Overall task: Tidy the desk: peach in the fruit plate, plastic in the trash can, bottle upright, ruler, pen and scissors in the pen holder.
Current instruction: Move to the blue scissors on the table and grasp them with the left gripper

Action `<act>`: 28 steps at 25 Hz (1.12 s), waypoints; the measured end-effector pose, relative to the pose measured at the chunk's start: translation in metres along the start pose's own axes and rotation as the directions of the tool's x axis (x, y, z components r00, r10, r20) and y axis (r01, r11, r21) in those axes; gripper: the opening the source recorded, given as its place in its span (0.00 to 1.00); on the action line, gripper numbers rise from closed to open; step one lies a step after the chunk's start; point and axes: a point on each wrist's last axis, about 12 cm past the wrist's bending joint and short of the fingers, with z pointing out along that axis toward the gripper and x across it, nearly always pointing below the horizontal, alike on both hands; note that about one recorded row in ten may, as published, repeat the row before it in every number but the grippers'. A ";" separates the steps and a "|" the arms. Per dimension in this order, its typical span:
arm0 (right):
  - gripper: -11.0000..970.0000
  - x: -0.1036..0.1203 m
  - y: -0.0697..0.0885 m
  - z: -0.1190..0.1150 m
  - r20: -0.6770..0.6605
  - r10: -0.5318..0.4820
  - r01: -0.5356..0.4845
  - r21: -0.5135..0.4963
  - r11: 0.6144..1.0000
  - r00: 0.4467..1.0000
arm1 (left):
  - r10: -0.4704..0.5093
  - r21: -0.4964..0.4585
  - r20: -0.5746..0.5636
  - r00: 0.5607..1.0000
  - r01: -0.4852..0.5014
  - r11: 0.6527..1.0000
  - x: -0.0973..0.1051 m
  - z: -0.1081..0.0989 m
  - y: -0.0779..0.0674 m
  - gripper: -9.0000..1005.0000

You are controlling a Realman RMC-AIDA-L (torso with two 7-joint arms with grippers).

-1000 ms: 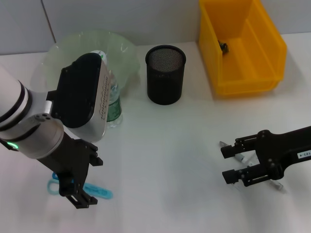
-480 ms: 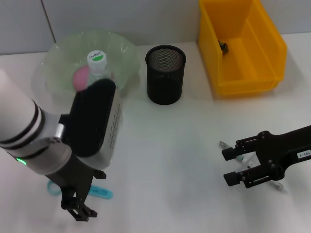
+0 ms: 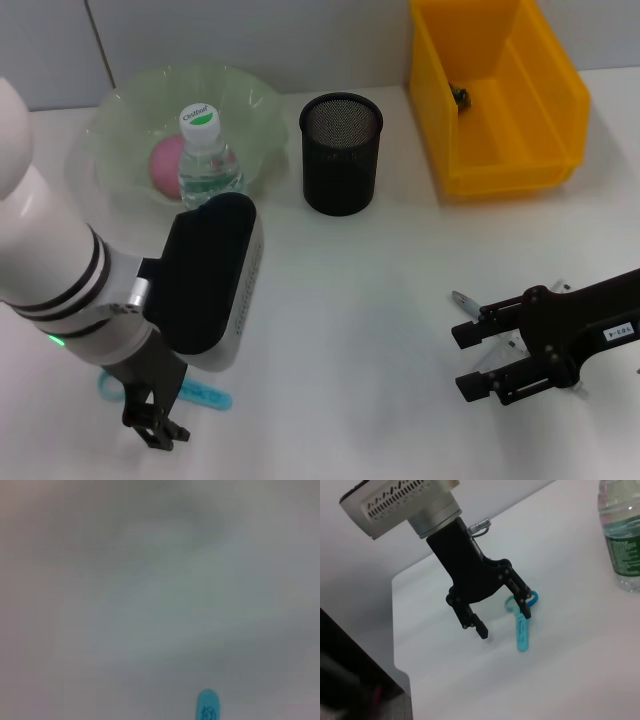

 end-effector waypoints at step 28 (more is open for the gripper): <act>0.77 -0.003 -0.002 -0.006 0.005 -0.002 0.002 0.020 1.000 1.000 | 0.075 0.002 -0.068 0.995 -0.075 0.997 -0.006 0.008 0.012 0.71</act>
